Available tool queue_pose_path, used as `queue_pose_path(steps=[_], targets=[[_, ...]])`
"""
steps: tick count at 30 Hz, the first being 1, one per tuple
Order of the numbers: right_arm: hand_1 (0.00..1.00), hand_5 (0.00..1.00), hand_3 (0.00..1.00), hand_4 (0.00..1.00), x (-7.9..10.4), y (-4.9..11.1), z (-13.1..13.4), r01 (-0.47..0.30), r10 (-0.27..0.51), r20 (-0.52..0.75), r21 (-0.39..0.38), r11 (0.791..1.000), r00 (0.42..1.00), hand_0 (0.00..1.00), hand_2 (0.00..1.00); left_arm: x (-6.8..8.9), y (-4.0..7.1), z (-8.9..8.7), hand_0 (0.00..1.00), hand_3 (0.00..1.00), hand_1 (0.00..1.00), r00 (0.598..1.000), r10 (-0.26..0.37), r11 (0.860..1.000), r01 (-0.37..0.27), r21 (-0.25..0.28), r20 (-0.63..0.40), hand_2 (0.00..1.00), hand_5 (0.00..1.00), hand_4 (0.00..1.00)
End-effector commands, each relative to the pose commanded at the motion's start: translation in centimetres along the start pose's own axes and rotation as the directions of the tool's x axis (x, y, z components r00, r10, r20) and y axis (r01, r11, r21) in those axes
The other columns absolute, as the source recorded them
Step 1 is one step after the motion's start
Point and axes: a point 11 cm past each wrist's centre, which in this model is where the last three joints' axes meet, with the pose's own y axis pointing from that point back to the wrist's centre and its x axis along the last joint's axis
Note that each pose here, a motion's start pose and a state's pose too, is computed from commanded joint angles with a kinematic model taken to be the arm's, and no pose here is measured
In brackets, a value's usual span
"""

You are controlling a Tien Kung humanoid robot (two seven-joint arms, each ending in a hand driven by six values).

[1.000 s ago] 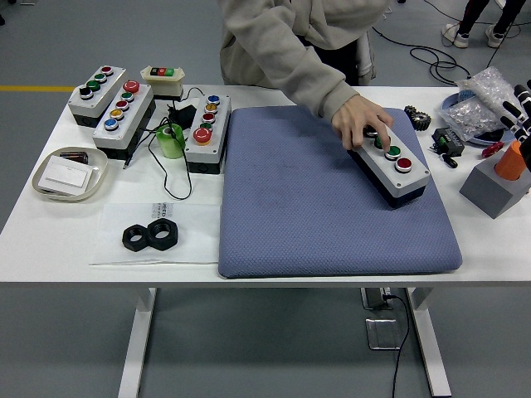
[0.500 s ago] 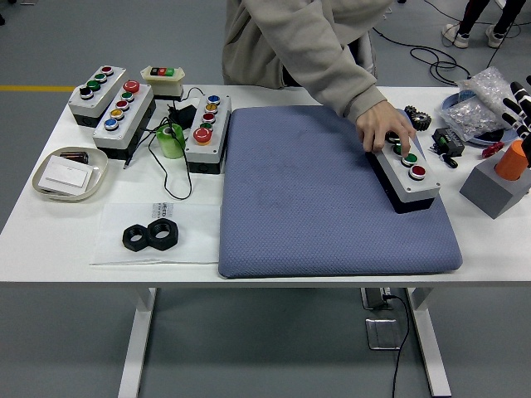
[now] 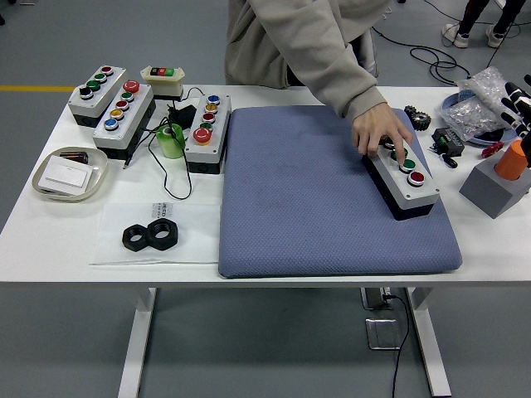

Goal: Pick up the button,place it on the desk,press the button,press the button

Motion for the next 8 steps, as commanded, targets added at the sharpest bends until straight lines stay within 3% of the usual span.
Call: queue_pose_path(steps=[8], targets=[[0.885, 0.228, 0.957, 0.751, -0.05, -0.01, 0.04, 0.001, -0.001, -0.007, -0.003, 1.000, 1.000, 0.983, 0.944, 0.01, 0.00, 0.00, 0.771, 0.806, 0.803, 1.000, 0.000, 1.000, 0.000, -0.001, -0.001, 0.882, 0.998, 0.563]])
